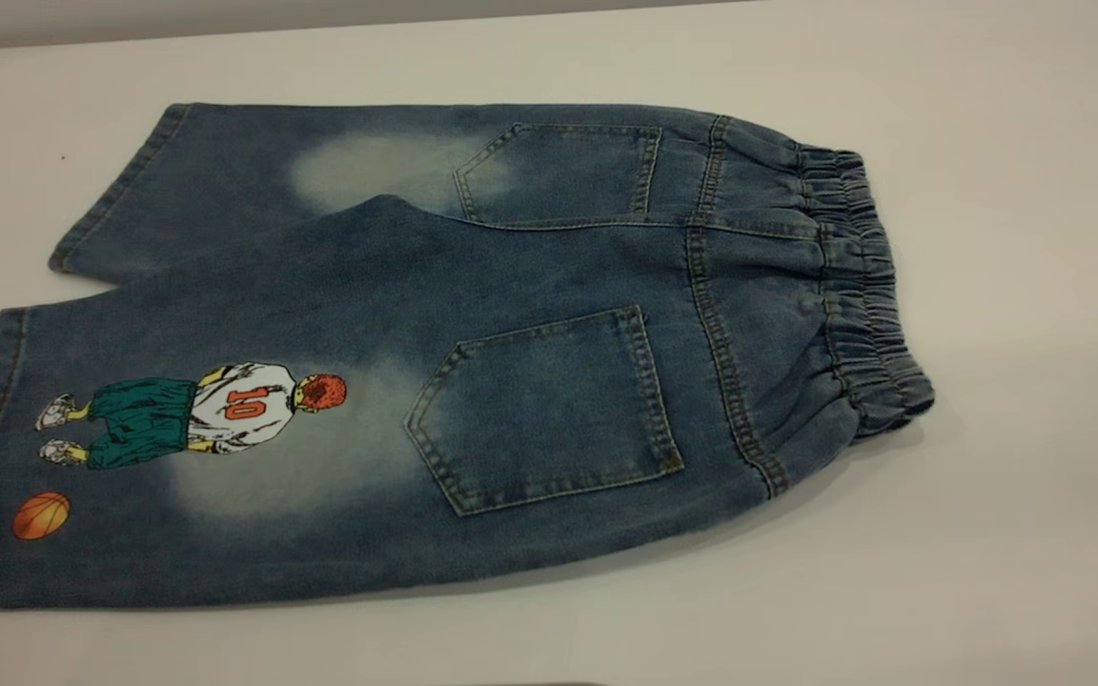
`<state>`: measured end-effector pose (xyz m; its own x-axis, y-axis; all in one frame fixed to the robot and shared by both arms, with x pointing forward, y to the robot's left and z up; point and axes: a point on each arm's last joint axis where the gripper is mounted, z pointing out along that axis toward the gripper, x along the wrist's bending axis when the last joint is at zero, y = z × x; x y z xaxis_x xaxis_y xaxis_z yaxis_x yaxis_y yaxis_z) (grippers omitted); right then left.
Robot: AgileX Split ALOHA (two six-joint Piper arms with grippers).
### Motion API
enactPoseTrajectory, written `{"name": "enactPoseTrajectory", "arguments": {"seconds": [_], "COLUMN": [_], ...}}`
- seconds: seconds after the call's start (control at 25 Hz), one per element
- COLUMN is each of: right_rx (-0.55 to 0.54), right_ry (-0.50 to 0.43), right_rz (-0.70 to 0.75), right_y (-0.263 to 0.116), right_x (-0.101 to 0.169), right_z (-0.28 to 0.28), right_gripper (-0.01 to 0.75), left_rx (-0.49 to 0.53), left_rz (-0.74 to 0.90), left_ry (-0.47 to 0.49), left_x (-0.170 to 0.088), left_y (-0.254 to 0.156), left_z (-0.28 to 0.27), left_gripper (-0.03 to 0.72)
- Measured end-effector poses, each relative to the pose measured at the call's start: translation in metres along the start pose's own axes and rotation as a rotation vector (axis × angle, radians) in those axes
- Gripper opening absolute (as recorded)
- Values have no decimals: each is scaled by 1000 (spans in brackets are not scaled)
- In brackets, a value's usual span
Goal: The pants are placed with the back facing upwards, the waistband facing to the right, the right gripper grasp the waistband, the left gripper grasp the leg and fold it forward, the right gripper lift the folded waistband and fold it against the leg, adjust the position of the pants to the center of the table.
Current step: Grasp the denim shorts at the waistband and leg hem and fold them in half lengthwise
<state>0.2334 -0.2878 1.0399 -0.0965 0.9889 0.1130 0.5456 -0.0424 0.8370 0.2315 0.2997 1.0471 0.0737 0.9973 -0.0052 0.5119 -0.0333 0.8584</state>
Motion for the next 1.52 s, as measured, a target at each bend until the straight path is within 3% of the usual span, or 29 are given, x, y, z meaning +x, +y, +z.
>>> {"name": "enactPoseTrajectory", "arguments": {"seconds": [0.12,0.24,0.44,0.6,0.8,1.08,1.52], "right_rx": [30,101,217,336,532,682,820], "right_ry": [59,125,220,267,316,365,354], "right_rz": [41,113,198,217,322,432,589], "right_y": [9,24,47,56,50,24,-19], "right_x": [5,10,17,18,17,12,4], "right_z": [7,24,63,103,164,242,324], "right_gripper": [549,549,561,586,591,591,591], "left_rx": [-54,-42,62,198,333,526,567], "left_rz": [0,5,30,104,136,116,76], "left_ry": [6,9,8,-26,-105,-227,-280], "left_x": [0,1,2,2,-3,-11,-15], "left_y": [15,40,79,95,96,72,64], "left_z": [-5,2,39,89,156,221,253], "left_gripper": [395,395,403,456,536,549,549]}}
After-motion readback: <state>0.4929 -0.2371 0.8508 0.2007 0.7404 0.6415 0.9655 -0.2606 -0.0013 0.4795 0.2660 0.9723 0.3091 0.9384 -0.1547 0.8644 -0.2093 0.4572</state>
